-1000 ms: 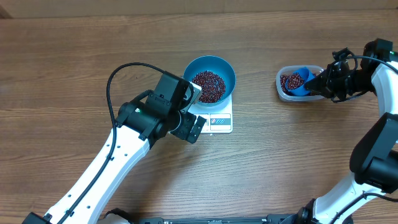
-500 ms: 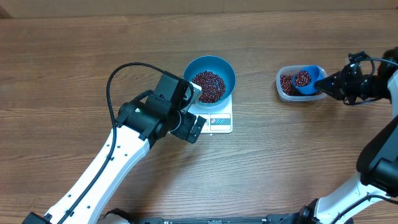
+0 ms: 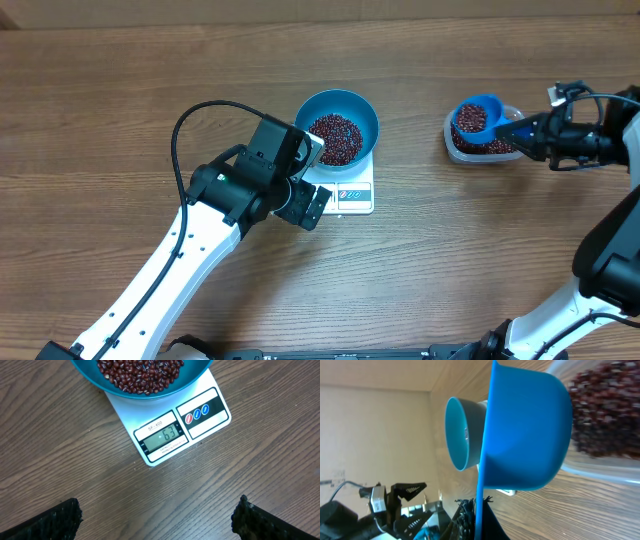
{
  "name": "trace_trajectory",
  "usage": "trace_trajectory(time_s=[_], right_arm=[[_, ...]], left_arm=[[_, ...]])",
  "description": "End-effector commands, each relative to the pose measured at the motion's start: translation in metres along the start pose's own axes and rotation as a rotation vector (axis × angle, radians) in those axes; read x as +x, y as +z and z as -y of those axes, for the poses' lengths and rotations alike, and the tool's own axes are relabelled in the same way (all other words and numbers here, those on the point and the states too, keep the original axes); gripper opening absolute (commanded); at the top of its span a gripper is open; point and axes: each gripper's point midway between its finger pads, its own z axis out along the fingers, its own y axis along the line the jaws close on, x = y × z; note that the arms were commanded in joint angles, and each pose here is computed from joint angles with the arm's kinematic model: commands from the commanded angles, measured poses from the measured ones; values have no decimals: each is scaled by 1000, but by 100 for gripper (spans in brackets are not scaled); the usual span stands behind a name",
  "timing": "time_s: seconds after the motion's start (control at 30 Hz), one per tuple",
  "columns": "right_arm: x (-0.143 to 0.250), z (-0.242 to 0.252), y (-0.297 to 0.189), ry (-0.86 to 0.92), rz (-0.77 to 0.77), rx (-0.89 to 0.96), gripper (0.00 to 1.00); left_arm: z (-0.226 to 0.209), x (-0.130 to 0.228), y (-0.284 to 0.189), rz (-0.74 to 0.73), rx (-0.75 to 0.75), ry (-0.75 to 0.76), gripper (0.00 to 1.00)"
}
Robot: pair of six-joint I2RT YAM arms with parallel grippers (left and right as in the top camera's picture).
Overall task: Scoop item into bowl and weigh 150g on scale
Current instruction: 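Dip the blue scoop into the red beans again and lift it, then carry the scoop over the teal bowl and pour the beans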
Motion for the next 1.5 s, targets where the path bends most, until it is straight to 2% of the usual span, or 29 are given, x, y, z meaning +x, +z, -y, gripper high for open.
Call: trace_trajectory(time_s=[0.0,0.5,0.63,0.97,1.47], right_arm=[[3,-20,15,-62,-22,-76,4],[41,-102,77,-259,-214,-81,4],[47,-113,98,-298,-267,21,4],[54,-118,151,-390,-281,303,4],[48,-122,196,-651,-149,646,4]], left_arm=[[-3,0,-5,19,-6,14,100],[-3,0,-5,19,-6,14,99],[-3,0,-5,19,-6,14,99],[-3,0,-5,19,-6,14,99],[-3,0,-5,19,-6,14,100]])
